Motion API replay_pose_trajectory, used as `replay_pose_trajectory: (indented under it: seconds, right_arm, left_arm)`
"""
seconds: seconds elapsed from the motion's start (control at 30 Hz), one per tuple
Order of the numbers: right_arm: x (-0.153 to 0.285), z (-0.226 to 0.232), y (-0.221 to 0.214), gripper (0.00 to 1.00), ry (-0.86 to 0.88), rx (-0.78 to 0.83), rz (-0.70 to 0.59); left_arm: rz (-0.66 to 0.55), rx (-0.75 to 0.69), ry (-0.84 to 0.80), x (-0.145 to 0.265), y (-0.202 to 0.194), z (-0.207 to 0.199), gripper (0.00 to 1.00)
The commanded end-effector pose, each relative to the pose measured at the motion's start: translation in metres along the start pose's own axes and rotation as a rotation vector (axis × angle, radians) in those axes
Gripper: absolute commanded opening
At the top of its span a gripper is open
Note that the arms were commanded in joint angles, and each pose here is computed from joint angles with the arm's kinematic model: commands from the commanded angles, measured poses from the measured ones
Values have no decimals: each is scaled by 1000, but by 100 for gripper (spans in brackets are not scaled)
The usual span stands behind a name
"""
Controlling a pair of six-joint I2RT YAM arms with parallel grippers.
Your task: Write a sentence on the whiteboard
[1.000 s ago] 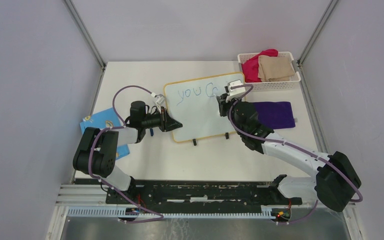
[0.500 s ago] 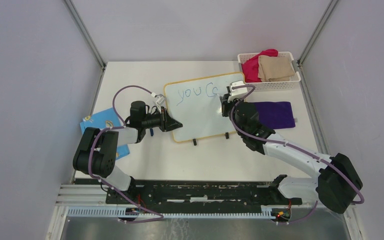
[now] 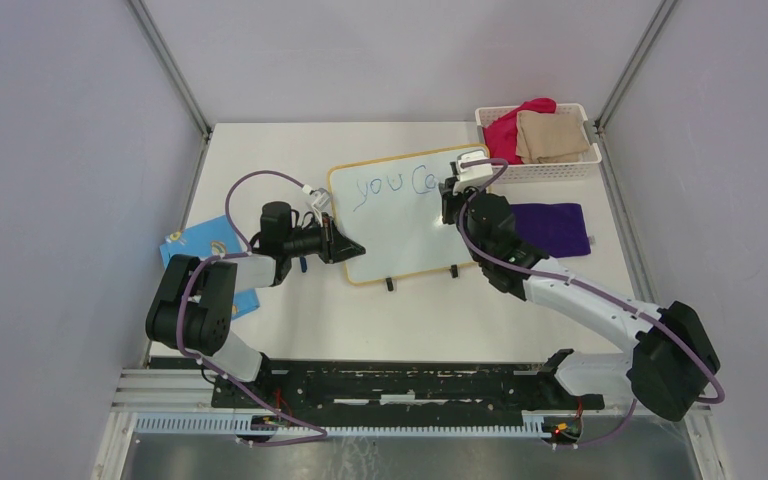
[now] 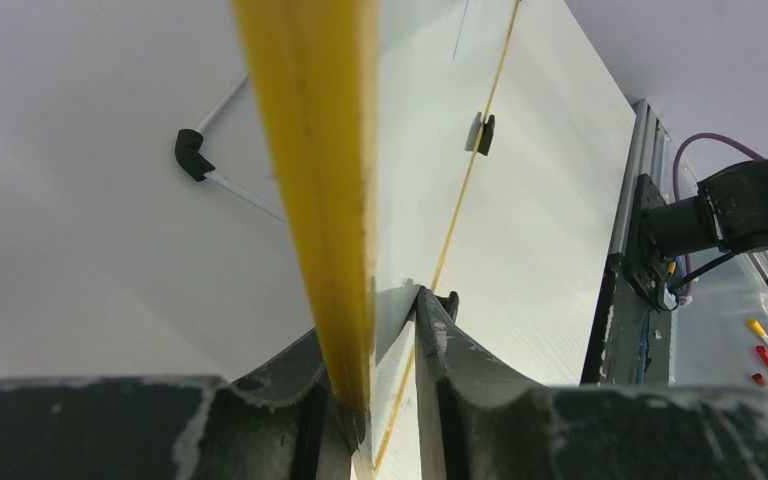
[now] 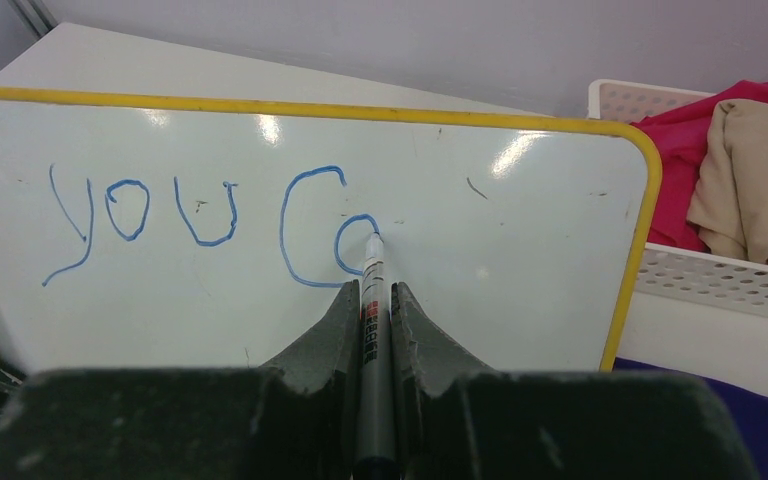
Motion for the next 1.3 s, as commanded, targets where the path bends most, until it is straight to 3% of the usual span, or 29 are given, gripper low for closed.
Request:
replay_pose_trajectory:
  seconds: [0.0, 0.5, 0.97, 1.27]
  right_arm:
    - [-6, 1, 18, 0, -11, -8, -45]
    - [9, -11, -15, 0, -12, -31, 15]
    - [15, 2, 38, 0, 30, -69, -93]
    - [4, 3, 38, 0, 14, -48, -85]
  left_arm:
    - [64, -4, 98, 0, -16, 13, 2]
    - [65, -3, 100, -1, -16, 14, 2]
    - [68, -2, 101, -1, -17, 14, 2]
    - [69, -1, 102, -1, -17, 14, 2]
Point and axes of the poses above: each gripper's point midway between its finger pads, its own x axis back along the fingers, its own z axis along the line the jaws close on, y = z × x, the point moved 4 cm from there along x, back along the fingers, and after that the axes turned 13 degrees about -x, right-handed, at the moved point
